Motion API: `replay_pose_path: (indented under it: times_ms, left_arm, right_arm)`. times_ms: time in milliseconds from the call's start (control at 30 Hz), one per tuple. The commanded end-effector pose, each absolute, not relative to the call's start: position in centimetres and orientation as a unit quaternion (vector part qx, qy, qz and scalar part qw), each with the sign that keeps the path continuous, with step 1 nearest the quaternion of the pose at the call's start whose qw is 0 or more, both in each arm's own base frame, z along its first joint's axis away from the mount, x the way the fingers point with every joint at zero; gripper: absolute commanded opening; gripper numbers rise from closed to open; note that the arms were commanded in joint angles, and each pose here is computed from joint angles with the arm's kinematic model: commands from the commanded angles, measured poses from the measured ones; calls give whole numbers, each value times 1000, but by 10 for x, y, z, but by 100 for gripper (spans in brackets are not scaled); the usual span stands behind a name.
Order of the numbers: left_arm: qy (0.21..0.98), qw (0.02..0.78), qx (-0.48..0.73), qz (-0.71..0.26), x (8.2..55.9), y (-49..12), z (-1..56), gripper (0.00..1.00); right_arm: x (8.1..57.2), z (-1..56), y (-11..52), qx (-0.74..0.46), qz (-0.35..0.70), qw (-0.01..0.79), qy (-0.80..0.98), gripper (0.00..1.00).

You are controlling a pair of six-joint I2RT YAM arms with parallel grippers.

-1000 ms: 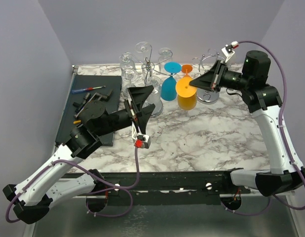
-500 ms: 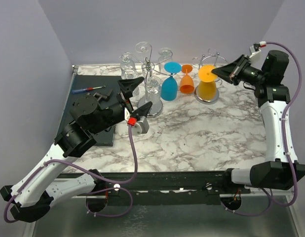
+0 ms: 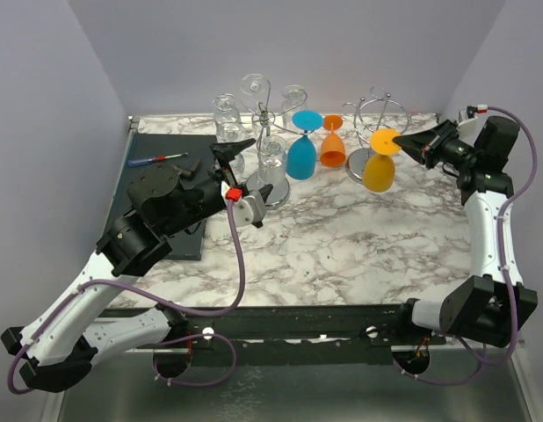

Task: Place the wine glass upside down on the wine glass rack
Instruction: Turn the wine glass upside down at the wine rack.

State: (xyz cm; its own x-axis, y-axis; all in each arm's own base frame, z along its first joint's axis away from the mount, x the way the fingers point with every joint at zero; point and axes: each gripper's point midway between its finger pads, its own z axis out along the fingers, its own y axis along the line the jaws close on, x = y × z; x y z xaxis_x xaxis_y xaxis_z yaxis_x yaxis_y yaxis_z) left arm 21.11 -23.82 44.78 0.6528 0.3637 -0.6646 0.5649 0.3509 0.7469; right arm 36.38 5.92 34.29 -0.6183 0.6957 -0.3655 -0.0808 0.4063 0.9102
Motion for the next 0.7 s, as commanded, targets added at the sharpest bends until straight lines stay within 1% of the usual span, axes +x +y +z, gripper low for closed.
replay_pose_path:
  times_ms: [0, 233, 667]
  left_arm:
    - [437, 711, 545, -84, 211, -234, 454, 99]
    - [449, 707, 538, -93, 213, -236, 453, 99]
    - [449, 705, 542, -90, 213, -235, 453, 99]
  right_arm:
    - [368, 354, 59, 176, 522, 414, 725, 0]
    - [382, 344, 48, 174, 501, 454, 716, 1]
    - [391, 309, 31, 229, 500, 434, 714, 0]
